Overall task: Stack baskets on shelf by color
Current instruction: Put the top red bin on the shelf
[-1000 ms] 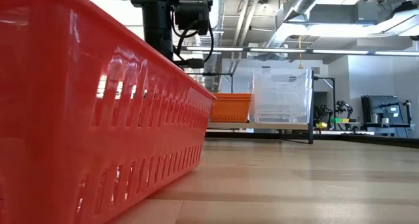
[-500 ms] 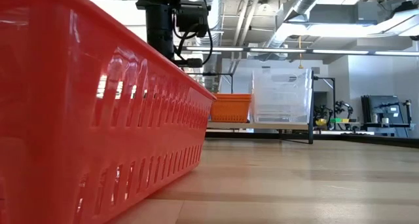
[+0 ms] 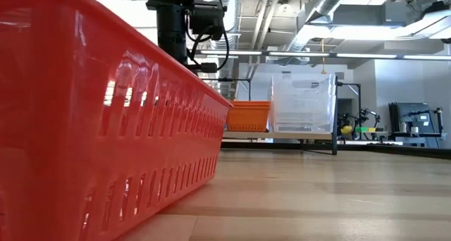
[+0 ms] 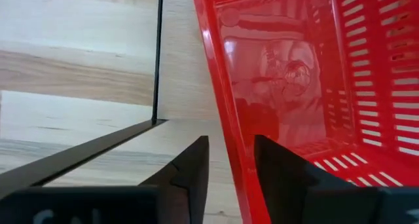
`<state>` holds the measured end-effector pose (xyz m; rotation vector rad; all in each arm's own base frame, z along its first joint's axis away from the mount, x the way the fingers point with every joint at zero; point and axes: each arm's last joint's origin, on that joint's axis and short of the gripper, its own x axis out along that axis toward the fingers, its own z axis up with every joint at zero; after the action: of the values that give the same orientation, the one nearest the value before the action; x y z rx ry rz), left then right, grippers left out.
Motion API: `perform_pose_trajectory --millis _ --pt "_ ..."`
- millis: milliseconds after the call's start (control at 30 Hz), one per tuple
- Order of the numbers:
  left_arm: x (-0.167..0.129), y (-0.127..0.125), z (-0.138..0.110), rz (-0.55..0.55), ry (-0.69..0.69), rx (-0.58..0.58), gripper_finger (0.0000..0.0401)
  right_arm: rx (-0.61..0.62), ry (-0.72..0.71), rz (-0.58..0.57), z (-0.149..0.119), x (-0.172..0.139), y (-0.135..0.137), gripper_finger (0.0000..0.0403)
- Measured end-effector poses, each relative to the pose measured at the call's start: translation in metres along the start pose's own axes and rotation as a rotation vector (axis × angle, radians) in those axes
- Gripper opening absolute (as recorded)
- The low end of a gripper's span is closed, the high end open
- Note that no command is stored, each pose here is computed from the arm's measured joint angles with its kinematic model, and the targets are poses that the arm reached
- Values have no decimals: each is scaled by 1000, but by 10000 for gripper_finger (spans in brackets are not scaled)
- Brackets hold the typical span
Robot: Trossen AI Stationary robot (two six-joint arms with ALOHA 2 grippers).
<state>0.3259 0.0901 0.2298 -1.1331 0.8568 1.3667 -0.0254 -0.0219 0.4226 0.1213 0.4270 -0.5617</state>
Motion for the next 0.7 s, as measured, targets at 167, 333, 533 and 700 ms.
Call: perform_pose_trajectory --millis 167,333,533,700 --pt "-14 2 2 -60 -9 4 111 -2 0 0 0 0 0 52" --pt "-44 9 2 -169 -76 3 112 -2 1 0 0 0 0 52" --pt "-94 18 -6 -375 -253 63 112 20 39 50 -3 7 6 15" --pt "-136 31 -21 -532 -438 147 112 49 81 170 -7 30 28 8"
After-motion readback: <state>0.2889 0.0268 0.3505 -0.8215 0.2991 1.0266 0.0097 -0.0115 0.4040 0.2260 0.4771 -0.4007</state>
